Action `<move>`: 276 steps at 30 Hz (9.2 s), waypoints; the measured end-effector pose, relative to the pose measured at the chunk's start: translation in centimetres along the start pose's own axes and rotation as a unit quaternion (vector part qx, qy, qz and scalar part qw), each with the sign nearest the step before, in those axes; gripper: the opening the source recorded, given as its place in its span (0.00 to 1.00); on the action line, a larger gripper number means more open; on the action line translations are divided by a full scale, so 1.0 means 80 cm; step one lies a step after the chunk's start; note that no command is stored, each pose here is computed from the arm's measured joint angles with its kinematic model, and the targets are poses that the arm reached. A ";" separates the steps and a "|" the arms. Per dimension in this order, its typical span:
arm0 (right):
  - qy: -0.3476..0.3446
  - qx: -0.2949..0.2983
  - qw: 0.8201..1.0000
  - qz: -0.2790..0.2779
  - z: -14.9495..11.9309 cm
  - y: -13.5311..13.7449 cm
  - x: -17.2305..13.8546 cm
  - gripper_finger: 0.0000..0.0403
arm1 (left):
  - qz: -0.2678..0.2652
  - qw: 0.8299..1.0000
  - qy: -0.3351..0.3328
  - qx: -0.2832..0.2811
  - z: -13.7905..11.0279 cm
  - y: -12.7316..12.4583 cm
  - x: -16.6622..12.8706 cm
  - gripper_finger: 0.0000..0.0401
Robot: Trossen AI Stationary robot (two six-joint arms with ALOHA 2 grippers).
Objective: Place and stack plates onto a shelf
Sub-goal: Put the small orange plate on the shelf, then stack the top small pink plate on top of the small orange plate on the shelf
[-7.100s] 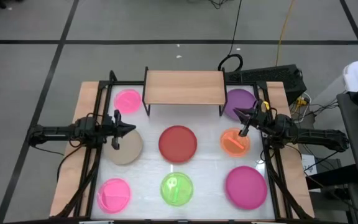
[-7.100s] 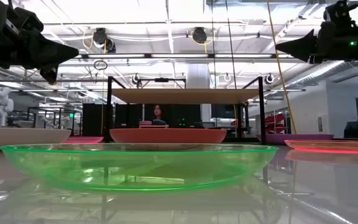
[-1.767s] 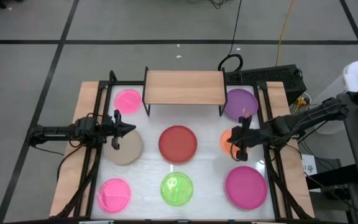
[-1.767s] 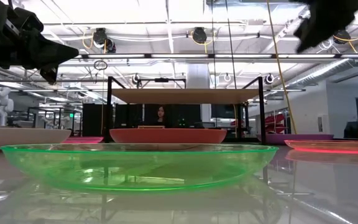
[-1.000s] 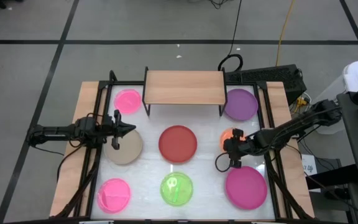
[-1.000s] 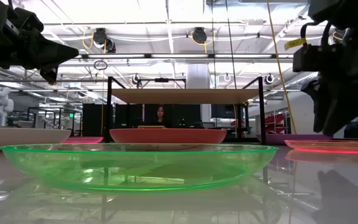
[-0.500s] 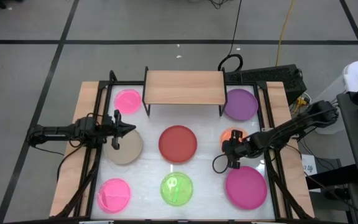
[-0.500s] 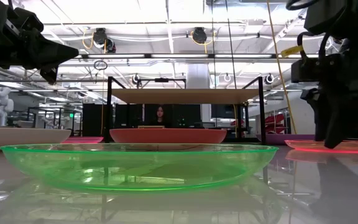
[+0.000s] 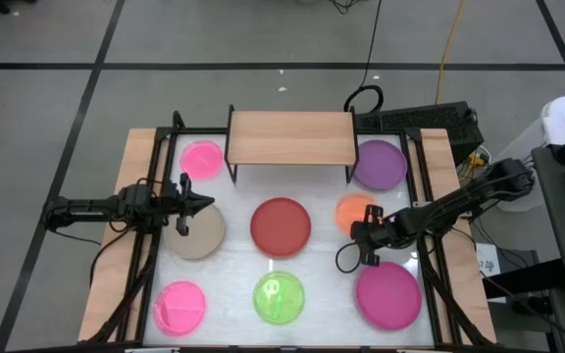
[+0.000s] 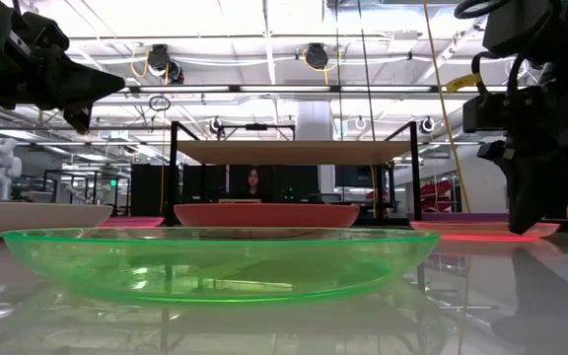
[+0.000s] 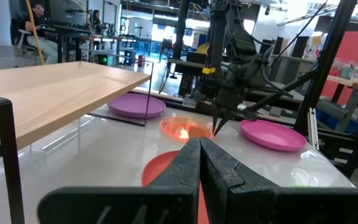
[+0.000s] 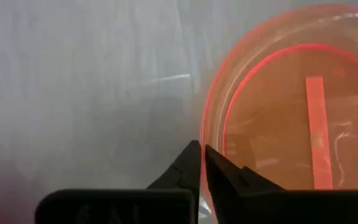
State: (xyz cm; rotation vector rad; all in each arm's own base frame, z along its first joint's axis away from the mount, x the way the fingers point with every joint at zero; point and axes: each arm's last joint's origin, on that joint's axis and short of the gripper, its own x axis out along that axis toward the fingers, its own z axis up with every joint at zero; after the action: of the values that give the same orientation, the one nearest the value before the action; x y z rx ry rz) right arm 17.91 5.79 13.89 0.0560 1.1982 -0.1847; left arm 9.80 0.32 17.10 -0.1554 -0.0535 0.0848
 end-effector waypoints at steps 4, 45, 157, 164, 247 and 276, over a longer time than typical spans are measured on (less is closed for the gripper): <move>-0.013 0.007 1.000 0.024 0.005 0.001 -0.012 0.00 | 0.000 1.000 0.000 0.000 0.000 0.000 0.000 0.01; -0.391 -0.168 0.888 -0.176 0.307 -0.110 -0.089 0.00 | 0.000 1.000 0.000 0.000 0.000 0.000 0.000 0.01; -0.644 -0.046 0.764 0.000 0.059 -0.023 -0.132 0.28 | 0.373 0.746 0.542 0.102 0.073 0.022 0.100 0.33; -0.644 -0.046 0.764 0.000 0.059 -0.023 -0.132 0.28 | 0.349 0.753 0.552 0.081 0.054 0.033 0.105 0.38; -0.627 -0.036 0.778 -0.026 0.059 -0.026 -0.127 0.28 | 0.360 0.870 0.296 0.162 0.223 0.008 0.185 0.00; -0.626 -0.026 0.779 -0.019 0.059 -0.026 -0.127 0.28 | 0.243 0.804 0.456 0.293 0.160 0.019 0.300 0.00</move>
State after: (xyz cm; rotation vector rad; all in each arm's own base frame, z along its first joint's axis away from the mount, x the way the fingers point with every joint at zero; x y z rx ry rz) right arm 18.31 4.23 25.12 -0.1327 -0.1469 -0.1700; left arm 32.80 5.87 30.62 0.4319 0.9862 0.5273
